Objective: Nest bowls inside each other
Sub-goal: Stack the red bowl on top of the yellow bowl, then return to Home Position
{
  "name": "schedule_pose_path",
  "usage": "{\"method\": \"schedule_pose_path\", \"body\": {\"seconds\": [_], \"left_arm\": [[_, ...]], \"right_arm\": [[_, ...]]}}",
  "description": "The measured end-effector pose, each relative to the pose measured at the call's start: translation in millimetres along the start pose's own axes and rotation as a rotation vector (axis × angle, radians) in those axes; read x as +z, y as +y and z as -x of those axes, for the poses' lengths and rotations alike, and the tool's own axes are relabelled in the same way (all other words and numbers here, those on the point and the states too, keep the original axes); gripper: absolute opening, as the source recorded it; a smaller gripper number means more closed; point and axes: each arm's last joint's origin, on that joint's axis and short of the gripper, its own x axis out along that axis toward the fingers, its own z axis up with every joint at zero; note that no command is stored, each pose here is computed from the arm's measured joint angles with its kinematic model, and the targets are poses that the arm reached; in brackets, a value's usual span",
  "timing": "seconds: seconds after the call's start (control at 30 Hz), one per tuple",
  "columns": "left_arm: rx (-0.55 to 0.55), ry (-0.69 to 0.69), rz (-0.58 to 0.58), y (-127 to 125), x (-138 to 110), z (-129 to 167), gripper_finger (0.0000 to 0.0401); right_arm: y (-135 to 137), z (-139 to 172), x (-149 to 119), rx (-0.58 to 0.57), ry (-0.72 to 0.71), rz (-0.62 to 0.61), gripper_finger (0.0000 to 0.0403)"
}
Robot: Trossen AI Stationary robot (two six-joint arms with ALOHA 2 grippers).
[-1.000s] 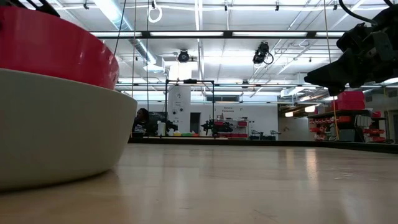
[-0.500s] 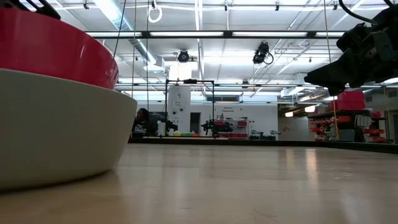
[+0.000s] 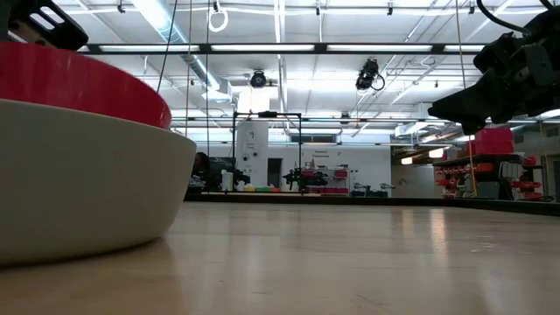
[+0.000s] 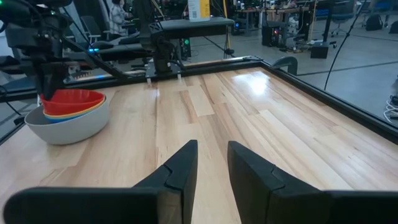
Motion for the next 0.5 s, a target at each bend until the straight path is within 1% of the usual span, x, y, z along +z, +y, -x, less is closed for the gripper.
{"method": "schedule_pose_path", "body": {"seconds": [0.07, 0.13, 0.37, 0.5], "left_arm": [[-0.012, -0.006, -0.002, -0.7, 1.2, 1.4, 0.0035], [-0.02, -0.005, 0.0, -1.2, 1.5, 1.4, 0.0063], [-0.017, -0.013, 0.003, -1.3, 1.8, 1.5, 0.0201], [-0.016, -0.015, 0.002, -1.2, 2.1, 1.4, 0.0265]], "right_arm": [[0.0, 0.0, 0.0, 0.0, 0.0, 0.0, 0.0096], [0.0, 0.0, 0.0, 0.0, 0.0, 0.0, 0.0096], [0.0, 0.0, 0.1, 0.0, 0.0, 0.0, 0.0096], [0.0, 0.0, 0.0, 0.0, 0.0, 0.0, 0.0095]]}}
